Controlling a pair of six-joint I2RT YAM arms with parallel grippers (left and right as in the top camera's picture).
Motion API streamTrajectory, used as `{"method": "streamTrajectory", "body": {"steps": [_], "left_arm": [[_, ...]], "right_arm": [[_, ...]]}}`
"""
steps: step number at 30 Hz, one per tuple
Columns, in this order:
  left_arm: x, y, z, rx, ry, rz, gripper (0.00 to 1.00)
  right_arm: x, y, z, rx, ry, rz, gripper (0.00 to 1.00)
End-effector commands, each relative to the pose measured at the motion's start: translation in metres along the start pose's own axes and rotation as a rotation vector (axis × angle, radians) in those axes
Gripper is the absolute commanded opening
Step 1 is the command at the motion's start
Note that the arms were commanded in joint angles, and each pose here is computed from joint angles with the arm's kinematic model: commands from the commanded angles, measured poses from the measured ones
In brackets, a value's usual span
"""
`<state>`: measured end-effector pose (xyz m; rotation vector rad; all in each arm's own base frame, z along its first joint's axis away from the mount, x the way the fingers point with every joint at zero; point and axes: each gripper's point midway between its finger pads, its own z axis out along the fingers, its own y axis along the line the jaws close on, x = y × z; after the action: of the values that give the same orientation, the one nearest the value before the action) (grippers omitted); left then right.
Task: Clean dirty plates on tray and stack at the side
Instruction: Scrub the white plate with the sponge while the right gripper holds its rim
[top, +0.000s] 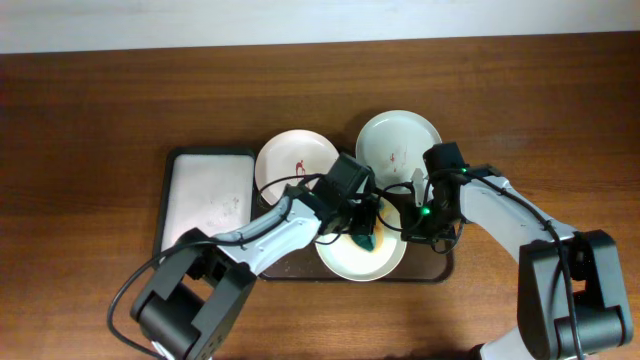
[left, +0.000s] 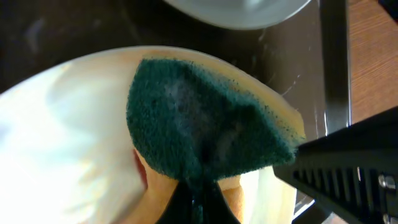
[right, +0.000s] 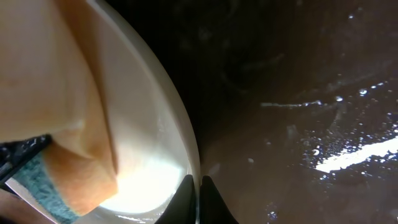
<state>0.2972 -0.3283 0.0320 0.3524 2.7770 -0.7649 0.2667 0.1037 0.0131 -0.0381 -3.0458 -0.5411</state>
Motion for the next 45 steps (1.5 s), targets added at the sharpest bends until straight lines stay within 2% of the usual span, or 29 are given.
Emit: {"method": "streamTrajectory", "body": {"steps": [1,6,8,16,20,25,30,33,37,39,42,45], "left_arm": [[0.001,0.007,0.011,-0.080,-0.025,0.011,0.00],[0.020,0.032,0.029,-0.182,0.032,0.001,0.00],[0.028,0.051,0.027,-0.276,0.056,-0.007,0.00],[0.012,0.082,0.003,-0.333,0.038,-0.089,0.00],[-0.007,0.071,-0.025,-0.299,-0.034,-0.088,0.00],[-0.008,0.041,-0.057,-0.199,-0.042,-0.079,0.00],[-0.001,0.014,-0.045,-0.153,-0.047,-0.071,0.00],[0.015,0.004,-0.017,-0.152,-0.009,-0.098,0.00],[0.029,0.020,0.004,-0.206,0.041,-0.107,0.00],[0.029,0.036,-0.001,-0.297,0.021,-0.105,0.00],[0.024,0.081,-0.025,-0.505,-0.017,-0.124,0.00],[0.004,0.089,-0.051,-0.500,-0.064,-0.118,0.00]], "right_arm": [[-0.001,0.003,0.001,0.000,0.004,-0.002,0.04],[-0.001,0.003,0.001,-0.001,0.004,-0.002,0.04],[-0.001,0.003,0.001,0.000,0.004,-0.002,0.04],[0.000,0.003,0.001,0.000,0.004,-0.002,0.04],[0.000,0.003,0.001,0.000,0.004,-0.002,0.04],[0.000,0.003,0.001,0.000,0.006,-0.001,0.04],[0.000,0.003,0.001,0.000,0.007,-0.001,0.04],[0.000,0.003,0.001,0.000,0.007,-0.001,0.04],[0.000,0.003,0.001,0.000,0.007,-0.001,0.04],[0.000,0.003,0.001,0.000,0.007,-0.001,0.04],[0.000,0.003,0.001,0.000,0.007,-0.001,0.04],[0.000,0.003,0.001,0.000,0.007,-0.001,0.04]]}}
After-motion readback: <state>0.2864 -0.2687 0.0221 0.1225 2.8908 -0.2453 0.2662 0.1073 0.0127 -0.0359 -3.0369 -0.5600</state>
